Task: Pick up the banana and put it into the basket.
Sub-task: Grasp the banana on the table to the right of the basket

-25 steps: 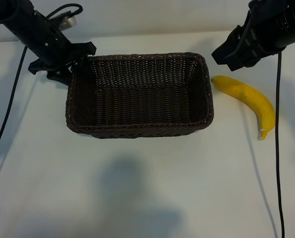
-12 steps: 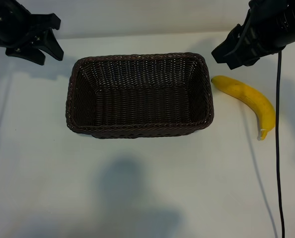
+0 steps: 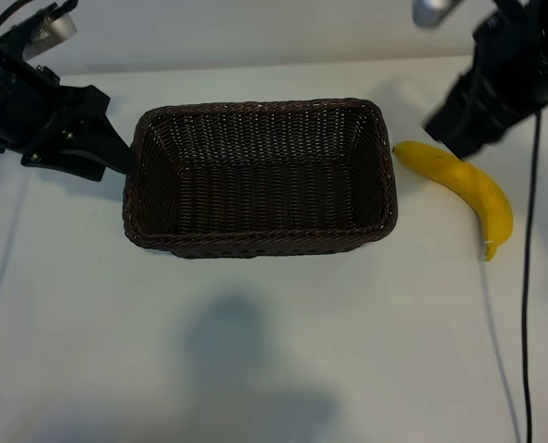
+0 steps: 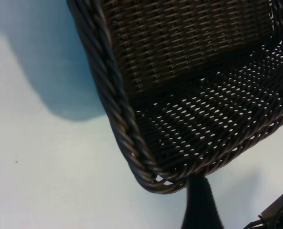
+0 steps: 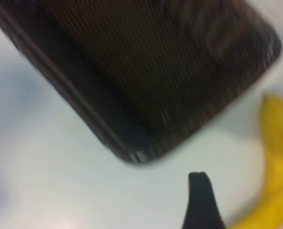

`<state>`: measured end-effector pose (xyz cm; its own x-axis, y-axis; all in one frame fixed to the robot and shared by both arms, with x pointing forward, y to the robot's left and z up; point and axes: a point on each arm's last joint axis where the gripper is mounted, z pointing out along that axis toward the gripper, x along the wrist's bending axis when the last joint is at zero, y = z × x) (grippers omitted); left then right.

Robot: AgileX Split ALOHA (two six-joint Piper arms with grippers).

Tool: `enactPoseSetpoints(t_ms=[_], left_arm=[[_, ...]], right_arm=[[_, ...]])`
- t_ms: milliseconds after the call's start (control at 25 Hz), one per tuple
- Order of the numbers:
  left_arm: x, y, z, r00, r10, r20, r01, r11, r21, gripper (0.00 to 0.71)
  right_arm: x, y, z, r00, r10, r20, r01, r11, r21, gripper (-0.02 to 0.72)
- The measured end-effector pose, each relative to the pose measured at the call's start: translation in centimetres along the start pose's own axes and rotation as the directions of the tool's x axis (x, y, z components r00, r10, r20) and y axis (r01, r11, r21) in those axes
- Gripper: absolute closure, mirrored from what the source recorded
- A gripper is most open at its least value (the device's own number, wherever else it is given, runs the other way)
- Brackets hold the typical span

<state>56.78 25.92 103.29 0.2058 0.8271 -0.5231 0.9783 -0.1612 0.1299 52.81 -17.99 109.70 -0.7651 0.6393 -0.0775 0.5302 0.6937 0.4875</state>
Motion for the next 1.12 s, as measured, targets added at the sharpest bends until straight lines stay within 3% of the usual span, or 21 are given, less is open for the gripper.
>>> enactPoseSetpoints(t_ms=[160,240,640,960,1120], left_arm=[[-0.1,0.1,0.0,1.000,-0.005,0.013,0.005,1.000,-0.011,0.214],[-0.1,0.1,0.0,1.000,-0.004,0.013,0.005,1.000,-0.012,0.214],[-0.2,0.2,0.0,1.000,-0.007,0.022,0.007,1.000,-0.019,0.212],[-0.2,0.2,0.0,1.000,-0.006,0.024,0.007,1.000,-0.019,0.211],[-0.2,0.2,0.0,1.000,-0.006,0.024,0.007,1.000,-0.020,0.211]], right_arm=[[-2.5,-1.6,1.9,0.989,0.081,0.123,-0.099,0.984,0.148,0.233],[-3.7,-2.2,2.9,0.982,0.124,0.141,-0.149,0.973,0.179,0.233],[-6.1,-3.2,11.8,0.976,0.201,0.081,-0.214,0.955,0.206,0.233],[-6.9,-4.4,16.6,0.980,0.178,0.085,-0.194,0.951,0.239,0.233],[-7.3,-4.9,17.7,0.983,0.144,0.117,-0.170,0.951,0.260,0.233]])
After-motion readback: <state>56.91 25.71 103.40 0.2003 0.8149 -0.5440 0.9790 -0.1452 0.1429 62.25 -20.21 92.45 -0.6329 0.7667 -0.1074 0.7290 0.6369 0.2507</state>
